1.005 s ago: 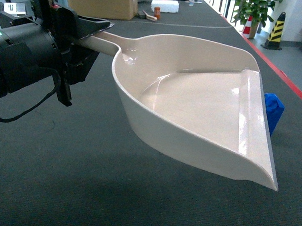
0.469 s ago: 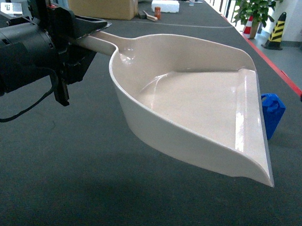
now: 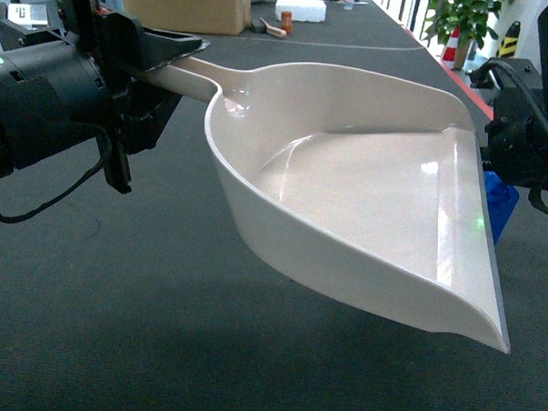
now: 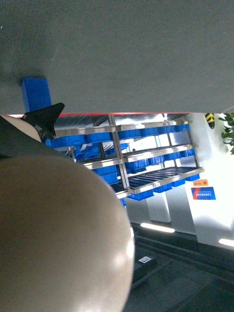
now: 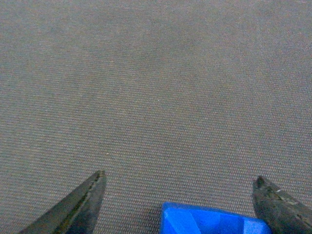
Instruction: Place part in tray to right shelf
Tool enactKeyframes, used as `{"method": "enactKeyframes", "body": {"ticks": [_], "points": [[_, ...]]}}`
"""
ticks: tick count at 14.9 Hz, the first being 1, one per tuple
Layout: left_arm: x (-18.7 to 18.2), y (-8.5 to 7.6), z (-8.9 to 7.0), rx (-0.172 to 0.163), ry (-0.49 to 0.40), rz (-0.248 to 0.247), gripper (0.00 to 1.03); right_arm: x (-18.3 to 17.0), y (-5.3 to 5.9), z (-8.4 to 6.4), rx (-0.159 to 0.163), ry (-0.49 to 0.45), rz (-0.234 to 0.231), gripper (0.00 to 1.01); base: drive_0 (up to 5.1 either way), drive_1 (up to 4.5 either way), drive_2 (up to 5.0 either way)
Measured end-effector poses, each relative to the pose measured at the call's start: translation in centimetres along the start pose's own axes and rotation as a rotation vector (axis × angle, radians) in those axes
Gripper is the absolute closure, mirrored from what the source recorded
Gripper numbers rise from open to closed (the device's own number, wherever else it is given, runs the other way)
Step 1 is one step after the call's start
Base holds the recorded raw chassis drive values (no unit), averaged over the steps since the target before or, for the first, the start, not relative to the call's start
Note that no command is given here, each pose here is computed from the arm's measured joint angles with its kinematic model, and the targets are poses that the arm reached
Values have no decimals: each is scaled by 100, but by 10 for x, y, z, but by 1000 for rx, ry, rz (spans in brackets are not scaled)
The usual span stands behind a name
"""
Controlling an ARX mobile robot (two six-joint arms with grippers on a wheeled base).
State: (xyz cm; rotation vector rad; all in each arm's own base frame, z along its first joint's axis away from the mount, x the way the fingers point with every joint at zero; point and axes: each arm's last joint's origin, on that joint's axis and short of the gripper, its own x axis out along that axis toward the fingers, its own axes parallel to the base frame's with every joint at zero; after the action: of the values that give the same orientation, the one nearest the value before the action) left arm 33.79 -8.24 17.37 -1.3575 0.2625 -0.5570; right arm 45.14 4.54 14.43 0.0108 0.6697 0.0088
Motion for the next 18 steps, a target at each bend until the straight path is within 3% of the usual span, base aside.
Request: {"method": "enactKeyframes", "body": {"ticks": [2,5,7,8,9,10,11,12,13,15,18], "points": [[0,0,0,0,0,1,89,6,0,-8,4,19,-36,33,0,0,0],[0,0,0,0,-2,0,89,7,-2,-11,10,12,-55,40,0,0,0],[0,0,0,0,-2,1,89,1,-6,-12,35,11,-69,51,0,0,0],[0,0,0,0,-1,1,89,-29,-14,-8,70,-43,-115,55,0,0,0],[0,0,0,-1,-1,0,89,-118,-5,40,111,-340,-12,55,0,0,0],[0,0,0,-1,0,0,89,-214,53,63,82,-528,299,55,0,0,0],[0,0,1,0,-4,1,89,-215,96,24,90,-298,469,55,0,0,0],[0,0,1,0,-3,1,89,-203,111,4,110,-191,493,55,0,0,0],[0,0,1,0,-3,1,89,-200,114,-1,117,-188,498,55,0,0,0],[0,0,1,4,-3,3,89,-193,109,-7,144,-252,480,32,0,0,0],[0,0,1,2,-5,3,89,-194,103,-6,155,-289,460,23,0,0,0]]}}
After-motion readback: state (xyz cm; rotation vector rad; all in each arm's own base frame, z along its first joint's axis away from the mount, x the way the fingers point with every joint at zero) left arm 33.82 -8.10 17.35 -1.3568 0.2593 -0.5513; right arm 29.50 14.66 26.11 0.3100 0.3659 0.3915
